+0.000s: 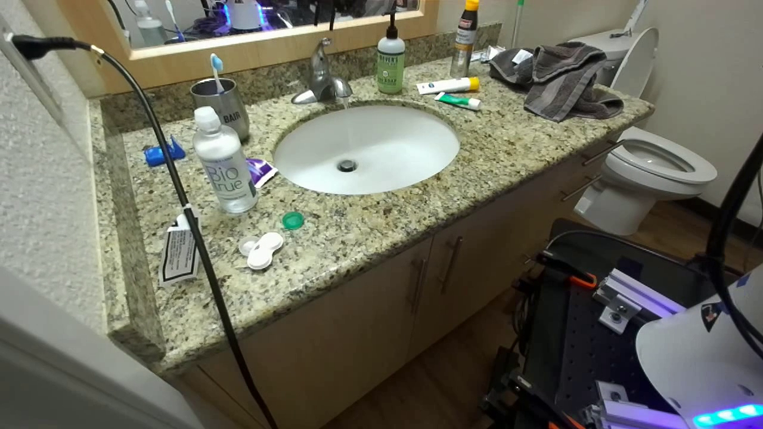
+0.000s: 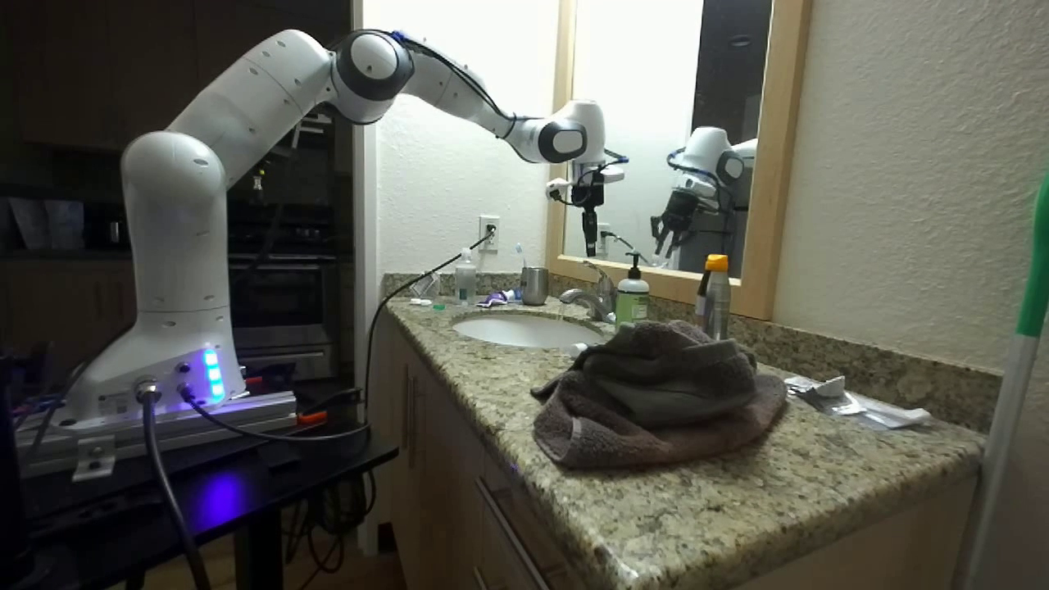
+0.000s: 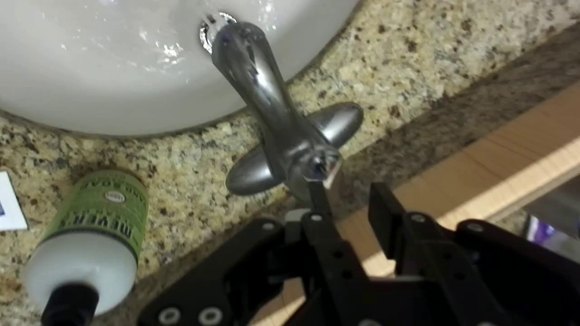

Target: Open the tap

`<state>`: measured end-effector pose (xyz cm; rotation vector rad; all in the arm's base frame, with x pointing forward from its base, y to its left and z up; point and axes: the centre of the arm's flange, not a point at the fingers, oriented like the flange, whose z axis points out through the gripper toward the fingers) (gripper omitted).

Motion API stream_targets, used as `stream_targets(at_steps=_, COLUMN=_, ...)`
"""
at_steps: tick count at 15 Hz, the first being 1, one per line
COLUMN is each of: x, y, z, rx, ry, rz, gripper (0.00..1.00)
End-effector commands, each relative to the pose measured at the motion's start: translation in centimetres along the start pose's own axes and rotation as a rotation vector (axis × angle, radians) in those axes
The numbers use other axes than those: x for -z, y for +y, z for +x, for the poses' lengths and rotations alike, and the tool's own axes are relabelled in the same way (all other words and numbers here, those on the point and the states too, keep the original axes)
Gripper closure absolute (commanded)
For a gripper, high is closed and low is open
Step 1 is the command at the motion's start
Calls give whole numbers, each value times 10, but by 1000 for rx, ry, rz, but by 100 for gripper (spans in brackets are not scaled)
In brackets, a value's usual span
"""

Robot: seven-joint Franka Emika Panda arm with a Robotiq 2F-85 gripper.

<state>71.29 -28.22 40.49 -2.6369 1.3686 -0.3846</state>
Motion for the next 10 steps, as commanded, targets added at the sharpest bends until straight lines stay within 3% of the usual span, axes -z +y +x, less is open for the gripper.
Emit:
stream_targets(at_steps=1, x=91, y=1, z=-9, rx=-27, ry=96, rz=119, gripper=92)
stream_targets(at_steps=3, x=133, y=-3, z=-8, rx=-48, ry=126, rz=196, gripper=92)
stream_targets(at_steps=4, x=152, y=-4, z=-12, rx=-57, ry=120, rz=215, gripper=45)
stream_targets(at_steps=6, x=173, y=-3, z=-21, rx=-38, ry=77, rz=189, gripper=37)
stream_targets(at_steps=7, x=164, y=-16, z=-2, rx=-32, ry=129, rz=198, gripper=31)
stream_targets(at_steps=8, x=172, y=-16, z=-4, rx=-30, ry=127, rz=200, gripper=48)
stream_targets(at_steps=10, x=172, y=-17, z=-4, rx=-29, ry=129, rz=202, gripper=33)
